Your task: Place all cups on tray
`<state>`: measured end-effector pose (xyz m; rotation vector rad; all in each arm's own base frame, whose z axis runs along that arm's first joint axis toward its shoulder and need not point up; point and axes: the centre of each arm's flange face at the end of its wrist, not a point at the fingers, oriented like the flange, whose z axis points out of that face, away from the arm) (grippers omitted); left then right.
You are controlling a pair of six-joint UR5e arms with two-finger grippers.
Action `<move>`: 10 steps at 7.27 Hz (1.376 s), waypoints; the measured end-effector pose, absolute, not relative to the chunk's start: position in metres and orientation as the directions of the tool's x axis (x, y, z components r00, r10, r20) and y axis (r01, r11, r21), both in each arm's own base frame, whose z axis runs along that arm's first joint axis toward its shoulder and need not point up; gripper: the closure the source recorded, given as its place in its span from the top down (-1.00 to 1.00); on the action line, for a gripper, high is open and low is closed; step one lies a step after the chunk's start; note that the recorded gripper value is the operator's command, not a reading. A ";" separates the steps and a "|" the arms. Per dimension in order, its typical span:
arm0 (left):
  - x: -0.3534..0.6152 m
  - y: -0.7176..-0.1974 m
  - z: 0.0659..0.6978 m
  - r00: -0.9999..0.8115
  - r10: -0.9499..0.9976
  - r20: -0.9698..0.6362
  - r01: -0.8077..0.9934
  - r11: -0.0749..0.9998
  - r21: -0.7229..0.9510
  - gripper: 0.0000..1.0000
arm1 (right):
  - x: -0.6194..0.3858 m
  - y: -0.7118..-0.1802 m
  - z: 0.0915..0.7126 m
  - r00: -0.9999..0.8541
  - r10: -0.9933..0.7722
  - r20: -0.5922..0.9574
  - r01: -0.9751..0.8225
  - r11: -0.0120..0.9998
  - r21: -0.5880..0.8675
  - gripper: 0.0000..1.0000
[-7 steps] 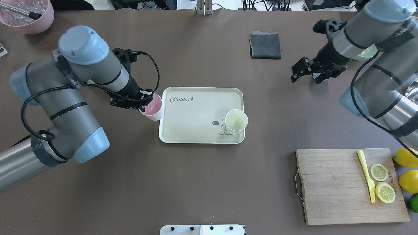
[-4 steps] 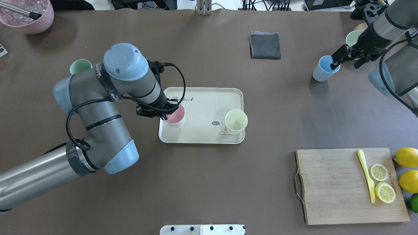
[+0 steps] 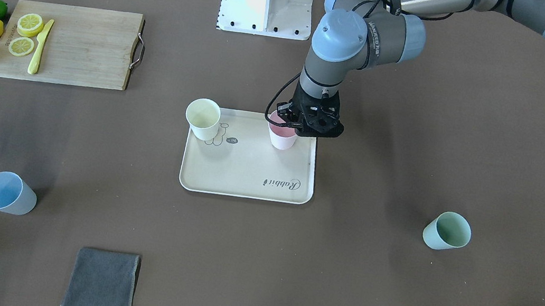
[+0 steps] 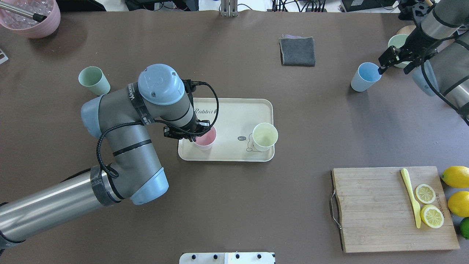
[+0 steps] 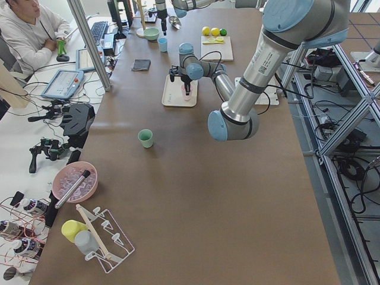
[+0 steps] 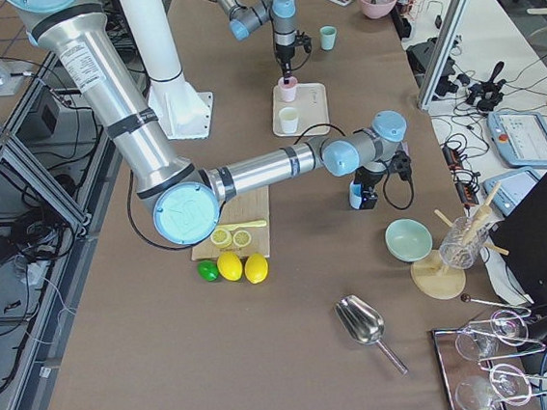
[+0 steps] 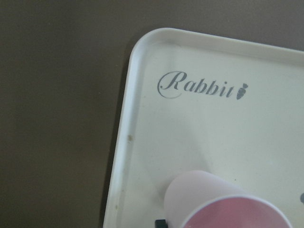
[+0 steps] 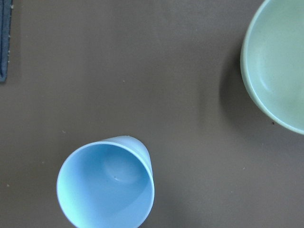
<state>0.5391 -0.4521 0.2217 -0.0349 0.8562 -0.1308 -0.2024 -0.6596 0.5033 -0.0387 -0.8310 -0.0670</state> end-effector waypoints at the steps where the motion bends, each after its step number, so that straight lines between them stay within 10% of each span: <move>1: 0.539 -0.451 0.219 0.647 -0.127 -0.752 0.102 0.992 -0.080 0.97 | -0.206 -0.668 0.503 0.676 -0.021 0.736 0.062 0.998 -0.028 0.76; 3: 0.538 -0.452 0.217 0.647 -0.124 -0.752 0.111 0.991 -0.068 0.97 | -0.217 -0.678 0.508 0.683 0.002 0.730 0.058 0.997 -0.057 0.61; 4: 0.537 -0.453 0.217 0.647 -0.123 -0.752 0.114 0.991 -0.064 0.97 | -0.227 -0.676 0.514 0.685 -0.002 0.728 0.065 0.996 -0.059 -0.98; 10: 0.374 -0.564 0.282 0.724 0.043 -0.688 0.048 0.993 0.113 0.97 | -0.261 -0.676 0.472 0.657 0.009 0.754 0.043 0.998 -0.050 -1.00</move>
